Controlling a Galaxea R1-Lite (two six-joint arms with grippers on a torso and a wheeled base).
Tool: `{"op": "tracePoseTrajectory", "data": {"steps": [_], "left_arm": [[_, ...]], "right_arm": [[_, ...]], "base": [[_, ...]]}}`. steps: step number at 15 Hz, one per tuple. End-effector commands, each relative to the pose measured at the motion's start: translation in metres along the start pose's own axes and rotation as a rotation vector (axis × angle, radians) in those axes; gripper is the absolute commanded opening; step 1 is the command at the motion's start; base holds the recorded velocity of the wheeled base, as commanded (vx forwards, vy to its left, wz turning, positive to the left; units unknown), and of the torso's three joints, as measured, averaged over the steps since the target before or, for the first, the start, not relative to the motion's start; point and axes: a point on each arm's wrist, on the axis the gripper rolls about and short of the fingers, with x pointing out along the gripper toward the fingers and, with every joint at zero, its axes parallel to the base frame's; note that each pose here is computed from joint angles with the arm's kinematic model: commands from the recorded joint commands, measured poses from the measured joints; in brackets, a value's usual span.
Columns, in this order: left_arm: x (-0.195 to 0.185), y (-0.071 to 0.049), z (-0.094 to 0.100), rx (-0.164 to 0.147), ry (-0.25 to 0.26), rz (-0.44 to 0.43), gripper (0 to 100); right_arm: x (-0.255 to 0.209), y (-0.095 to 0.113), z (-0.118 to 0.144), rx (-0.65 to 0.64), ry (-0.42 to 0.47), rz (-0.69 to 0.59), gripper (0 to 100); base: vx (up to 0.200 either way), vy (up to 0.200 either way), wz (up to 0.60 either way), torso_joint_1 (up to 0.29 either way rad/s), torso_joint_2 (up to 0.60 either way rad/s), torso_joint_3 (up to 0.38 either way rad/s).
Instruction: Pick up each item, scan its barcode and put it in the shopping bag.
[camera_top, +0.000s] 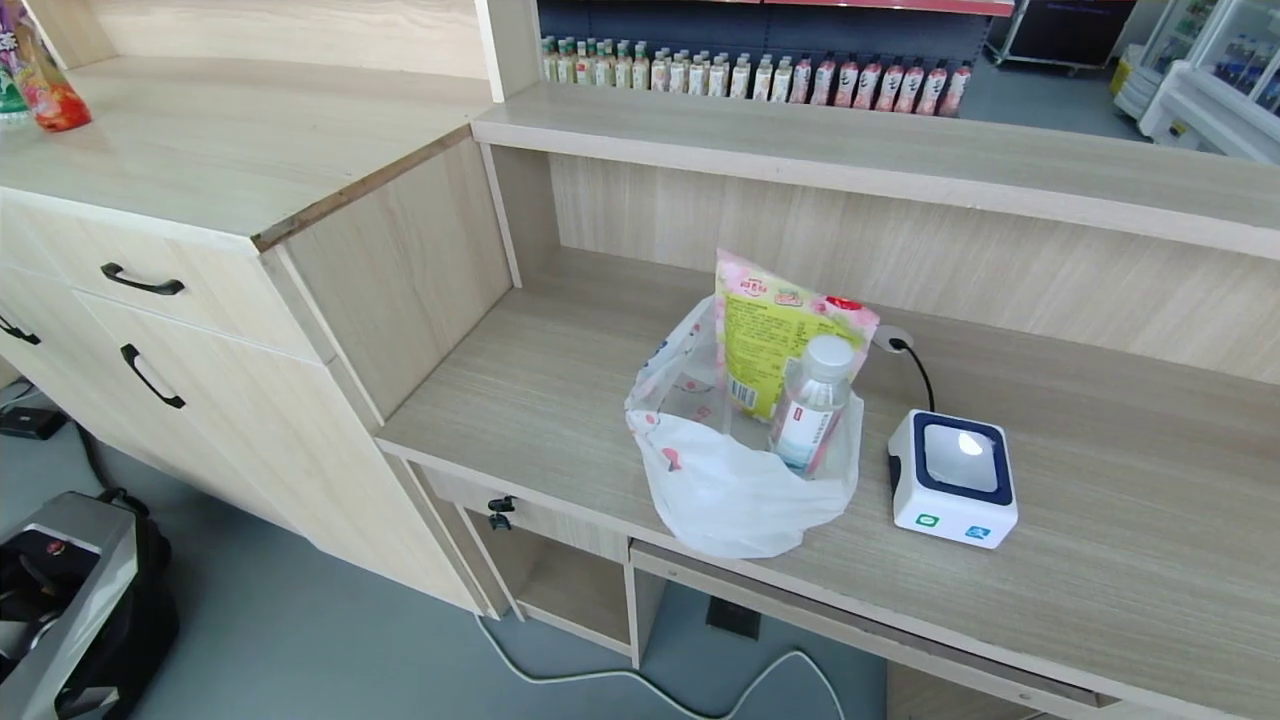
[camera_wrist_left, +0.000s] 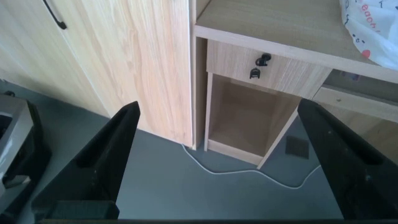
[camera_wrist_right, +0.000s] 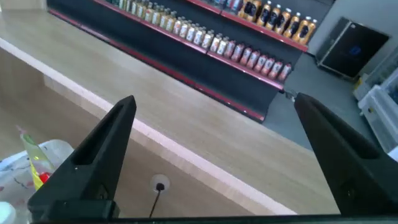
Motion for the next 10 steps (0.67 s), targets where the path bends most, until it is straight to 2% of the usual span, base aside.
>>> {"op": "tracePoseTrajectory", "data": {"steps": [1,3,6,9,10], "left_arm": [[0.000,0.000,0.000,-0.001,-0.001,0.000,100],[0.000,0.000,0.000,-0.001,-0.001,0.000,100],[0.000,0.000,0.000,0.000,-0.001,0.000,100],[0.000,0.000,0.000,-0.001,-0.001,0.000,100],[0.000,0.000,0.000,-0.001,-0.001,0.001,100]], "right_arm": [[-0.016,0.002,0.001,-0.025,-0.049,0.022,100],[-0.016,0.002,0.007,-0.038,-0.115,0.071,100],[-0.017,0.001,0.014,-0.048,-0.140,0.089,100],[-0.016,0.000,0.015,-0.050,-0.138,0.088,100],[-0.018,-0.001,0.009,-0.038,-0.086,0.077,100]], "base": [[0.000,0.000,0.00,-0.076,0.25,0.144],[0.000,0.000,-0.60,-0.032,0.11,0.078],[0.000,0.000,-0.60,-0.001,0.03,0.022],[0.000,0.000,-0.60,0.002,0.01,0.009],[0.000,0.000,-0.60,0.002,0.00,0.002]]}}
